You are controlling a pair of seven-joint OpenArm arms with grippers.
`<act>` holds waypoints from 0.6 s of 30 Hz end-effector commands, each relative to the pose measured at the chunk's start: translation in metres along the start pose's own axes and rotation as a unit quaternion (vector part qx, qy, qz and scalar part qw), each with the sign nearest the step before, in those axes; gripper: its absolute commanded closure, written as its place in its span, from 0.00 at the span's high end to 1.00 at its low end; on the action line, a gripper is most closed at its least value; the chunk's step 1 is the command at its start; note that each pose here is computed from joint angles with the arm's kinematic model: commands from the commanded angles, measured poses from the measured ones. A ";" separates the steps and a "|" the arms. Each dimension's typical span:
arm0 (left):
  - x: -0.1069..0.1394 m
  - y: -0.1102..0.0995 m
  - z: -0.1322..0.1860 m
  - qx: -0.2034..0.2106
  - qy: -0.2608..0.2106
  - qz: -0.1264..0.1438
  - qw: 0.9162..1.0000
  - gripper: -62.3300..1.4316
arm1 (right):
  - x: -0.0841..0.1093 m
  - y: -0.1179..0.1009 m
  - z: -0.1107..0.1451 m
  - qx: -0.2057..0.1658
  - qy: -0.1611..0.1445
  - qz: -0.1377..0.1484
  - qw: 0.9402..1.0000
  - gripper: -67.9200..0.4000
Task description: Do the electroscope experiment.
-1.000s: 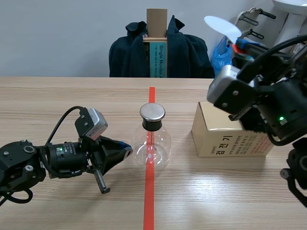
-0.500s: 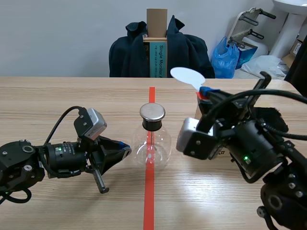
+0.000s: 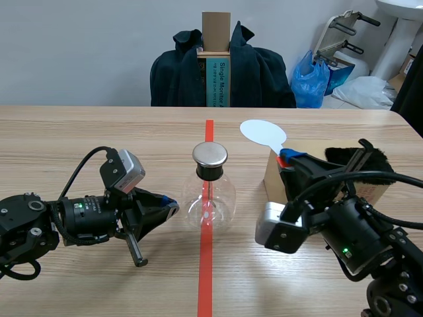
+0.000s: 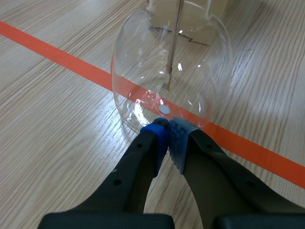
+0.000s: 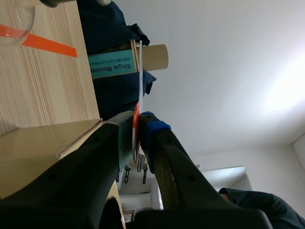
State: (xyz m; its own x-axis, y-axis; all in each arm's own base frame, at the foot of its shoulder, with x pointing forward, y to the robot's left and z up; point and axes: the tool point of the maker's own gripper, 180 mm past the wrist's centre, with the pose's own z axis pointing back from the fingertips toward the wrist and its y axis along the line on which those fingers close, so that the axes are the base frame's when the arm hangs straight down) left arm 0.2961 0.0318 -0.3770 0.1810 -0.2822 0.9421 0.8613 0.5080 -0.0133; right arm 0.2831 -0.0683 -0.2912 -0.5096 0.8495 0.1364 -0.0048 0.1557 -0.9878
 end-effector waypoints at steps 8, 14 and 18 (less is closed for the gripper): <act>0.010 0.003 0.000 0.002 -0.016 0.000 1.000 0.07 | -0.006 -0.018 -0.011 -0.027 -0.009 0.017 0.999 0.02; 0.010 0.003 0.000 0.002 -0.016 0.000 1.000 0.07 | 0.003 -0.017 -0.010 -0.026 -0.034 0.018 0.999 0.02; 0.010 0.002 0.000 0.002 -0.016 0.000 1.000 0.07 | 0.014 -0.016 -0.009 -0.024 -0.065 0.022 0.997 0.02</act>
State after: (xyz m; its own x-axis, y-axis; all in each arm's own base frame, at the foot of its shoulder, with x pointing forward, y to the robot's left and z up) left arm 0.2962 0.0316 -0.3769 0.1808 -0.2816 0.9424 0.8613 0.5079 -0.0135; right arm 0.2795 -0.0530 -0.2847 -0.6049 0.7893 0.1055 0.0180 0.1460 -0.9891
